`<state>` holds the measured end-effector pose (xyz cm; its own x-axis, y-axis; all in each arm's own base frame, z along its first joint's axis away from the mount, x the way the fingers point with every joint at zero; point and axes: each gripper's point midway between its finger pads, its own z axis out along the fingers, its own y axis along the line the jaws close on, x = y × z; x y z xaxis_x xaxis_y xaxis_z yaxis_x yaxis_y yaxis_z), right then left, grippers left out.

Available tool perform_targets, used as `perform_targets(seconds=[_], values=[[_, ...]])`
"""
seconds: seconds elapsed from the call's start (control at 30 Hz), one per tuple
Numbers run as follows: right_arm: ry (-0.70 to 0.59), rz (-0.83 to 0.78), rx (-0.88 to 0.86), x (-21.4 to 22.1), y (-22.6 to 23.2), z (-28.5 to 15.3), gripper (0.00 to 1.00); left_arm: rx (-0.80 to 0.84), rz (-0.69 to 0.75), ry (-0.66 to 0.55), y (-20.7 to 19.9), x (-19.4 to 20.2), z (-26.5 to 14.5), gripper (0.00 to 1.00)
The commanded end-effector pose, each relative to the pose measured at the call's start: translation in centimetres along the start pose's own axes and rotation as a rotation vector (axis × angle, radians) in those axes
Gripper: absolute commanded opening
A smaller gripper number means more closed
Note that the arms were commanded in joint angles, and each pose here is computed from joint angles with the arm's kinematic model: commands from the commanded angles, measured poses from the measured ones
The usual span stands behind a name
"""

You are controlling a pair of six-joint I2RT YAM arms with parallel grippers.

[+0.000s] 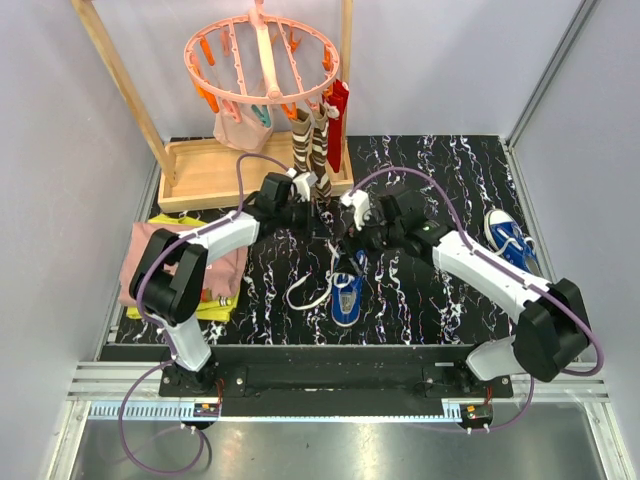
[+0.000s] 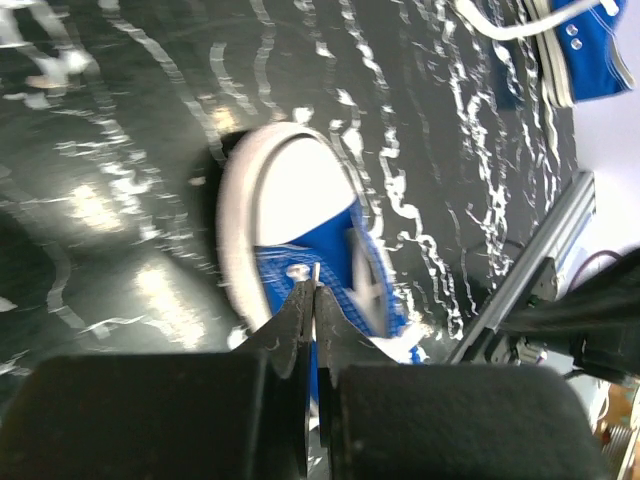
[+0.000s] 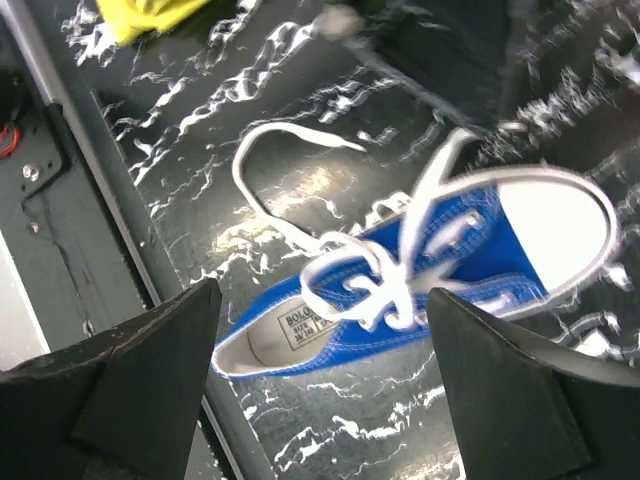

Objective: Tie the shoes

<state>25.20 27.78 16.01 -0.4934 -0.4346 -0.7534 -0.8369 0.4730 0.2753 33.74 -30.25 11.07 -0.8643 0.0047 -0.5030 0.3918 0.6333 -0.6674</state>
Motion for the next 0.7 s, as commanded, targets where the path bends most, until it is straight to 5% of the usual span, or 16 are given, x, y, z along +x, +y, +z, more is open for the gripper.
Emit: perform_targets(seconds=[0.0, 0.17, 0.33, 0.67], values=[[0.013, -0.166, -0.074, -1.3, 3.7, 2.3, 0.93, 0.056, 0.021, 0.027, -0.2, 0.4, -0.3, 0.00], [0.063, -0.277, -0.117, -0.2, 8.6, 8.0, 0.90, 0.075, 0.008, 0.069, 0.7, 1.2, 0.3, 0.00], [0.053, -0.293, -0.041, 0.1, 8.6, 12.5, 0.81, 0.079, -0.009, 0.074, 1.3, 1.2, 0.3, 0.00], [0.136, -0.388, 0.001, 3.5, 8.3, 16.7, 0.80, 0.087, -0.019, 0.094, 1.8, 1.4, 0.9, 0.00]])
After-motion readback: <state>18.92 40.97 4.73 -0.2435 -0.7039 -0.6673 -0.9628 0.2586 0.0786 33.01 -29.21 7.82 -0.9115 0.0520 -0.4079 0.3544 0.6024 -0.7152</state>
